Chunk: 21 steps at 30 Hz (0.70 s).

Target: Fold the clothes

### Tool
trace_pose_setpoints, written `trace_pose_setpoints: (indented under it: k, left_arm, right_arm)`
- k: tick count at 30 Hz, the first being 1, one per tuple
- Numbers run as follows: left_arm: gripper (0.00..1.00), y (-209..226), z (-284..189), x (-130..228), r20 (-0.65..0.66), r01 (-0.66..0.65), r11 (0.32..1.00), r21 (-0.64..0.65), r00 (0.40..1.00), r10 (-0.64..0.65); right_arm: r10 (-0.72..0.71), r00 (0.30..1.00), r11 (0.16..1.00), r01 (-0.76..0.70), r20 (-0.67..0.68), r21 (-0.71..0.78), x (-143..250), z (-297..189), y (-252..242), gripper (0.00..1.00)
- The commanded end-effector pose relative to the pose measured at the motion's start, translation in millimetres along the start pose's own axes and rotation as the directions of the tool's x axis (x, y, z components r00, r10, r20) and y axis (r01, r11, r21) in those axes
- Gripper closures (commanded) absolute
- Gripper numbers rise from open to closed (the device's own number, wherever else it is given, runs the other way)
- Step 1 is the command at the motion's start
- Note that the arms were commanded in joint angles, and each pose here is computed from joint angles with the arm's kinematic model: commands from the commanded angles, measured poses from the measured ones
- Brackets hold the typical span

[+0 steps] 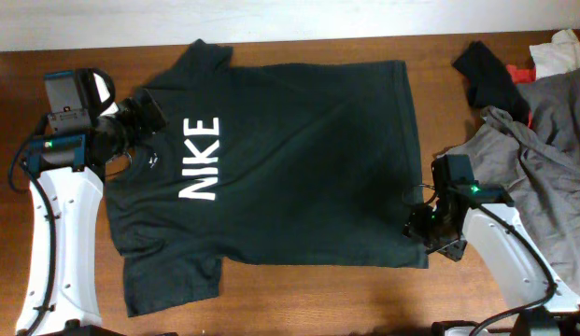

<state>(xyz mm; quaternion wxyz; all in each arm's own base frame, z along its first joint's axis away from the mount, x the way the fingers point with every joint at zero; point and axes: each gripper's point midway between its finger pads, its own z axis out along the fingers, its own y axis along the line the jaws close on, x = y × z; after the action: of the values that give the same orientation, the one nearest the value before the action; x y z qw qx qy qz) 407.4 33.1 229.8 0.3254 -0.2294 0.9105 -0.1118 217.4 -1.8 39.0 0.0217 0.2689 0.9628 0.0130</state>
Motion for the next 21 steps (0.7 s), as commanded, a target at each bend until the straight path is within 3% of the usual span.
trace_pose_setpoints:
  k: [1,10,15,21]
  left_arm:
    - [0.01,-3.0,-2.7,-4.9,0.014,-0.013,1.000,0.004,1.000,0.013]
    - [0.01,-3.0,-2.7,-4.9,0.014,-0.013,1.000,0.004,1.000,0.013]
    - [0.01,-3.0,-2.7,-4.9,0.014,-0.013,1.000,0.004,1.000,0.013]
    - [0.01,-3.0,-2.7,-4.9,0.014,-0.013,1.000,0.004,1.000,0.013]
  right_arm:
    - [0.045,0.999,0.998,-0.045,-0.002,0.032,6.1,12.1,-7.7,0.32]
    - [0.072,0.997,0.997,-0.072,0.001,0.028,14.9,32.2,-12.7,0.36]
    - [0.105,0.994,0.994,-0.105,0.026,0.010,12.5,39.4,-11.3,0.43]
    - [0.117,0.993,0.993,-0.118,0.024,0.010,16.7,46.1,-13.9,0.44]
